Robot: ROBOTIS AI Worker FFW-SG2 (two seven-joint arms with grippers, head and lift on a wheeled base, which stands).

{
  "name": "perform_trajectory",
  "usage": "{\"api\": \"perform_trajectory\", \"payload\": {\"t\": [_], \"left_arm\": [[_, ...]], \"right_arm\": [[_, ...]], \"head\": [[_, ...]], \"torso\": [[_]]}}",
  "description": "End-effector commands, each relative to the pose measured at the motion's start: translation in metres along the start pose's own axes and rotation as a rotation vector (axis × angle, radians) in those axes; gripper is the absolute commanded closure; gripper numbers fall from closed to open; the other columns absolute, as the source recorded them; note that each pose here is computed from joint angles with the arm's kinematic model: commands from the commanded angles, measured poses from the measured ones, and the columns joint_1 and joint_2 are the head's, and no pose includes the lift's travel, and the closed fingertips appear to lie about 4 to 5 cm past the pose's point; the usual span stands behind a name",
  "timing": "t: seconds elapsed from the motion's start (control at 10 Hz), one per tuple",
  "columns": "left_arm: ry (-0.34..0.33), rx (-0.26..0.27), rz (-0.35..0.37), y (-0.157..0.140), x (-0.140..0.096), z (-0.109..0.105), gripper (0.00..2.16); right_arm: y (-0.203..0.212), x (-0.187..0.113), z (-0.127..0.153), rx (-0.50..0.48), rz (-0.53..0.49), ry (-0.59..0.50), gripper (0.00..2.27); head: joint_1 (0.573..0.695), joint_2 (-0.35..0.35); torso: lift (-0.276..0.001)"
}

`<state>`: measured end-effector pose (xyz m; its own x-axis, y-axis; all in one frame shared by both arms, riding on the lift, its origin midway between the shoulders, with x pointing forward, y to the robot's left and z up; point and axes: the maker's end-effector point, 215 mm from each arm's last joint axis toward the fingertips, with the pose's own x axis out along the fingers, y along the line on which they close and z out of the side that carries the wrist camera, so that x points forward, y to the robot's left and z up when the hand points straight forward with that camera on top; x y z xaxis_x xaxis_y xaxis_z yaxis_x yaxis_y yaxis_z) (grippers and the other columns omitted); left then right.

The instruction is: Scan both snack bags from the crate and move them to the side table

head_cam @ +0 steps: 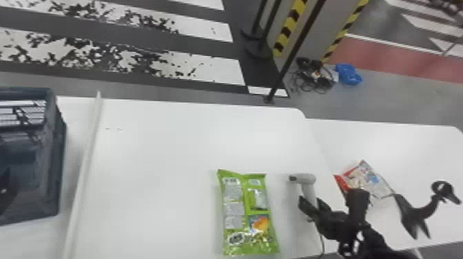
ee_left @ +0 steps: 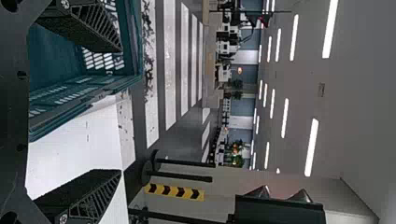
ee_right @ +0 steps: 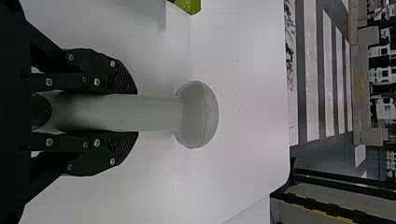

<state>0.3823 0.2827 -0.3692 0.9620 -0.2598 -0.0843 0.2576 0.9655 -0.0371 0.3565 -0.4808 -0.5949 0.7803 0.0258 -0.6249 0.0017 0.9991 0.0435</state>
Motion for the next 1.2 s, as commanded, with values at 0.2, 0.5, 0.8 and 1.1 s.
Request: {"api": "perform_trajectory", "payload": {"t": [0.2, 0.5, 0.8, 1.1], "left_arm": [[-0.003, 0.002, -0.005, 0.0, 0.0, 0.002, 0.07], [-0.002, 0.005, -0.008, 0.0, 0.0, 0.002, 0.07], [-0.002, 0.005, -0.009, 0.0, 0.0, 0.002, 0.07], [0.002, 0.005, -0.012, -0.004, 0.002, -0.001, 0.07]], "right_arm": [[0.001, 0.003, -0.014, 0.012, 0.002, 0.032, 0.19], [-0.005, 0.0, -0.011, 0.022, -0.01, 0.023, 0.1], [0.006, -0.042, 0.025, 0.087, 0.001, -0.043, 0.11], [0.056, -0.067, 0.016, 0.229, 0.166, 0.075, 0.11]], "head": [[0.695, -0.299], [0.695, -0.303], [0.695, -0.311], [0.695, -0.284]], "torso": [[-0.029], [-0.029], [-0.029], [-0.029]]}}
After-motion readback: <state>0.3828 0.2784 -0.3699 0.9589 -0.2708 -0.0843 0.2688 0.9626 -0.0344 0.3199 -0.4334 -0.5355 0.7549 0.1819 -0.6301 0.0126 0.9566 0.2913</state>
